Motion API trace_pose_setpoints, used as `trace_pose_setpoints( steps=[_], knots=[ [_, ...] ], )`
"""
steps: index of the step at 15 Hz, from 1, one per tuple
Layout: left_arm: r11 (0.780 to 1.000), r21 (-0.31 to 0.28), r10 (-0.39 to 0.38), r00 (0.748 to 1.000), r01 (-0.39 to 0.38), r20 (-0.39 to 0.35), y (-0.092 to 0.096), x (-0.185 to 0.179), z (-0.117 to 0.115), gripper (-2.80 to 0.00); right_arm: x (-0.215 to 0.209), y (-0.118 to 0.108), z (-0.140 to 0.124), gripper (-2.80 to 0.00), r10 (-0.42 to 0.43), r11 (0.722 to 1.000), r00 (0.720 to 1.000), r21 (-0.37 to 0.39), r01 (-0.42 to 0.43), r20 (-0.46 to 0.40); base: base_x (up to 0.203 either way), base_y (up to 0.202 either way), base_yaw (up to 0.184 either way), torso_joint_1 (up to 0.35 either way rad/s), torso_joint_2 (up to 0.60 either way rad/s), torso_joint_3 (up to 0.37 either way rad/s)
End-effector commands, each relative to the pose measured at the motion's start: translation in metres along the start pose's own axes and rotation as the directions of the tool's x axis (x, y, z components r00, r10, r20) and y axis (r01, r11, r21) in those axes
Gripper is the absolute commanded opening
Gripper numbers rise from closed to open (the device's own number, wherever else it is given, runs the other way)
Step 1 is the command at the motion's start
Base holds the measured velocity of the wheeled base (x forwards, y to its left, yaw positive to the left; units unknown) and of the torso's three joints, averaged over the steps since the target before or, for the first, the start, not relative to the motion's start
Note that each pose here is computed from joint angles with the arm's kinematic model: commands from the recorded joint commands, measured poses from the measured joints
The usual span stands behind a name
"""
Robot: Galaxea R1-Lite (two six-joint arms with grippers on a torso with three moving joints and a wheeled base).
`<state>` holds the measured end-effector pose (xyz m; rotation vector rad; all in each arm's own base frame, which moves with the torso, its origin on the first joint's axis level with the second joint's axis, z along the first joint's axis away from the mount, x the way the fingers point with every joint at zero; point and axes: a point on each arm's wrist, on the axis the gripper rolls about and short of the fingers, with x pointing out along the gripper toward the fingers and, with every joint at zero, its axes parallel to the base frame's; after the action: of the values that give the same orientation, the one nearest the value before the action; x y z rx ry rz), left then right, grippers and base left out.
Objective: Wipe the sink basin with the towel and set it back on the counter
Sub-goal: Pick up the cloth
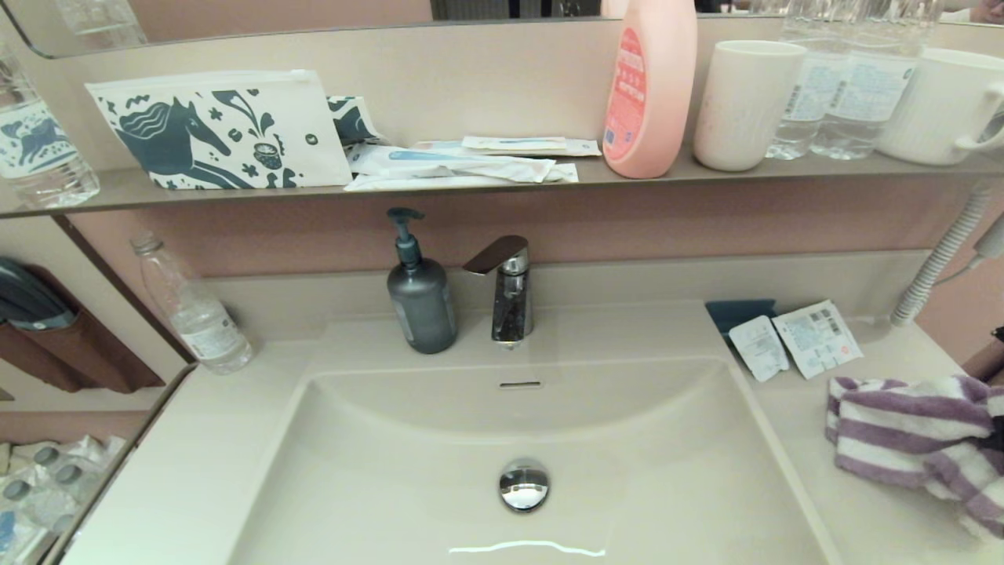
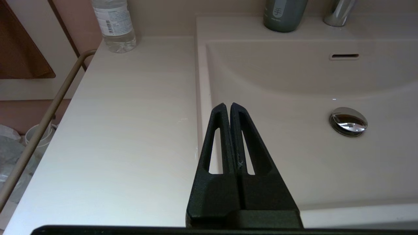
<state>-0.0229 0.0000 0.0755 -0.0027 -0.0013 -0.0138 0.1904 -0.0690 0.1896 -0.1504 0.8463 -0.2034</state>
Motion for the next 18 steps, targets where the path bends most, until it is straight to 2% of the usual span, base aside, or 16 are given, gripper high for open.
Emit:
trace_pose_setpoints(
  steps=[1,4,6,8,11,14,15,18],
  knots=[
    [1.000,0.000,0.000,1.000,0.000,-0.001,0.000,0.000,0.000,-2.80,-0.039,0.001,0.005,-2.80,-0.007,1.000,0.996,-0.011,0.008,0.087,0.000,0.000,0.000,0.000,0.00,0.000],
    [1.000,0.000,0.000,1.000,0.000,-0.001,0.000,0.000,0.000,-2.80,-0.091,0.014,0.022,-2.80,0.093,0.996,0.986,-0.027,-0.090,0.136,0.000,0.000,0.000,0.000,0.00,0.000],
    [1.000,0.000,0.000,1.000,0.000,-0.001,0.000,0.000,0.000,-2.80,-0.126,0.028,0.040,-2.80,0.196,0.980,0.962,-0.003,-0.199,0.189,0.000,0.000,0.000,0.000,0.00,0.000],
    [1.000,0.000,0.000,1.000,0.000,-0.001,0.000,0.000,0.000,-2.80,-0.158,0.045,0.060,-2.80,0.320,0.942,0.918,0.025,-0.334,0.233,0.000,0.000,0.000,0.000,0.00,0.000],
    [1.000,0.000,0.000,1.000,0.000,-0.001,0.000,0.000,0.000,-2.80,-0.192,0.077,0.084,-2.80,0.478,0.847,0.837,0.113,-0.520,0.267,0.000,0.000,0.000,0.000,0.00,0.000],
    [1.000,0.000,0.000,1.000,0.000,-0.001,0.000,0.000,0.000,-2.80,-0.216,0.104,0.101,-2.80,0.593,0.733,0.752,0.193,-0.653,0.288,0.000,0.000,0.000,0.000,0.00,0.000],
    [1.000,0.000,0.000,1.000,0.000,-0.001,0.000,0.000,0.000,-2.80,-0.220,0.111,0.105,-2.80,0.623,0.705,0.728,0.200,-0.681,0.285,0.000,0.000,0.000,0.000,0.00,0.000],
    [1.000,0.000,0.000,1.000,0.000,-0.001,0.000,0.000,0.000,-2.80,-0.235,0.120,0.108,-2.80,0.727,0.613,0.632,0.161,-0.774,0.270,0.000,0.000,0.000,0.000,0.00,0.000]
  ],
)
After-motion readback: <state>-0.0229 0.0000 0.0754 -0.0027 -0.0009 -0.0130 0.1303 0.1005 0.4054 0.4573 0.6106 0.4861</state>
